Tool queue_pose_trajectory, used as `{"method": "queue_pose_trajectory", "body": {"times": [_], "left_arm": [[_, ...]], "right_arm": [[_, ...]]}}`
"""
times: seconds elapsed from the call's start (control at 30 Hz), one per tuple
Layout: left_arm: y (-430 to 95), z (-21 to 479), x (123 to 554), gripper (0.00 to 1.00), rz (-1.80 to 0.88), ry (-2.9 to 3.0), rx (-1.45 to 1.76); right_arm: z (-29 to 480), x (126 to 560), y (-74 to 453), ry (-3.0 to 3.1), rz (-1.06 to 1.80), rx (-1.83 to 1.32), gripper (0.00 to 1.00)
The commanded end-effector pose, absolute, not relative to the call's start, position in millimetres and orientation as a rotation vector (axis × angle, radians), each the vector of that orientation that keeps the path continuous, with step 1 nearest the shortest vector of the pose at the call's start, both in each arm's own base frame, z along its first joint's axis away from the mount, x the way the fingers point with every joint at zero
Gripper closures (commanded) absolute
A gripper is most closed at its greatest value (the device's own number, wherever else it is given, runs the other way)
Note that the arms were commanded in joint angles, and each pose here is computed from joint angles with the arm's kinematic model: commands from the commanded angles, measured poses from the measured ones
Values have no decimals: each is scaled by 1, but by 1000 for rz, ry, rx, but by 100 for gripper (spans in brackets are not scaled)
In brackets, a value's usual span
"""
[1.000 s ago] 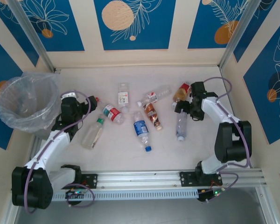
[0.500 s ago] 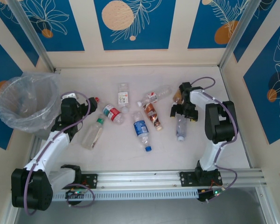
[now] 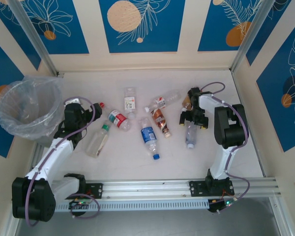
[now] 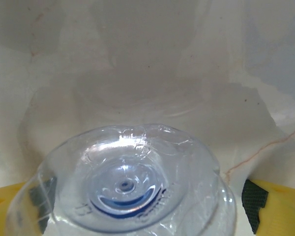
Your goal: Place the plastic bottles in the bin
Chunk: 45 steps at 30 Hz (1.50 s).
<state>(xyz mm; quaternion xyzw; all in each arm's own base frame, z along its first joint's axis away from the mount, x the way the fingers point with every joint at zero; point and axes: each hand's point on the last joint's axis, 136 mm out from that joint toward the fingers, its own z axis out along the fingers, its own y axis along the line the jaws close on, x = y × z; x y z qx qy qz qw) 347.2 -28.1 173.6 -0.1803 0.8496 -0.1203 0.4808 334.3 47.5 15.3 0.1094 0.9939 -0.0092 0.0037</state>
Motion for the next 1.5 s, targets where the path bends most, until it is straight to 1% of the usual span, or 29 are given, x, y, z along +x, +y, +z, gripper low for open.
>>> {"method": "queue_pose_trajectory", "body": {"times": [0.0, 0.07, 0.23, 0.27, 0.4, 0.57, 0.77, 0.97, 1.07, 1.2, 1.3, 1.47], "left_arm": [[-26, 173, 348, 1, -273, 2081, -449], [-27, 172, 348, 1, -274, 2085, -448], [-29, 172, 350, 1, -286, 2088, -448], [-29, 172, 350, 1, -288, 2090, -450], [-31, 175, 351, 1, -304, 2086, -438], [-32, 177, 351, 1, -309, 2083, -440], [-39, 179, 353, 1, -354, 2085, -419], [-49, 184, 357, 1, -416, 2083, -386], [-61, 187, 360, 1, -484, 2096, -344], [-87, 189, 363, 1, -652, 2088, -290], [-108, 194, 364, 1, -775, 2057, -238], [-141, 208, 359, 1, -853, 2029, -83]], "right_arm": [[2, 334, 52, 3142, -21, 351, 6], [5, 336, 49, 3129, -53, 354, 9], [16, 342, 47, 3088, -57, 341, 24], [18, 342, 47, 3082, -56, 342, 24], [27, 345, 48, 3052, -40, 333, 33], [35, 346, 48, 3020, -32, 328, 40], [47, 345, 44, 2961, -49, 337, 44], [69, 345, 48, 2878, 2, 355, 48], [90, 350, 60, 2798, 89, 332, 48], [134, 357, 83, 2651, 216, 309, 50], [170, 362, 106, 2537, 365, 305, 50], [221, 365, 146, 2358, 601, 300, 51]]}}
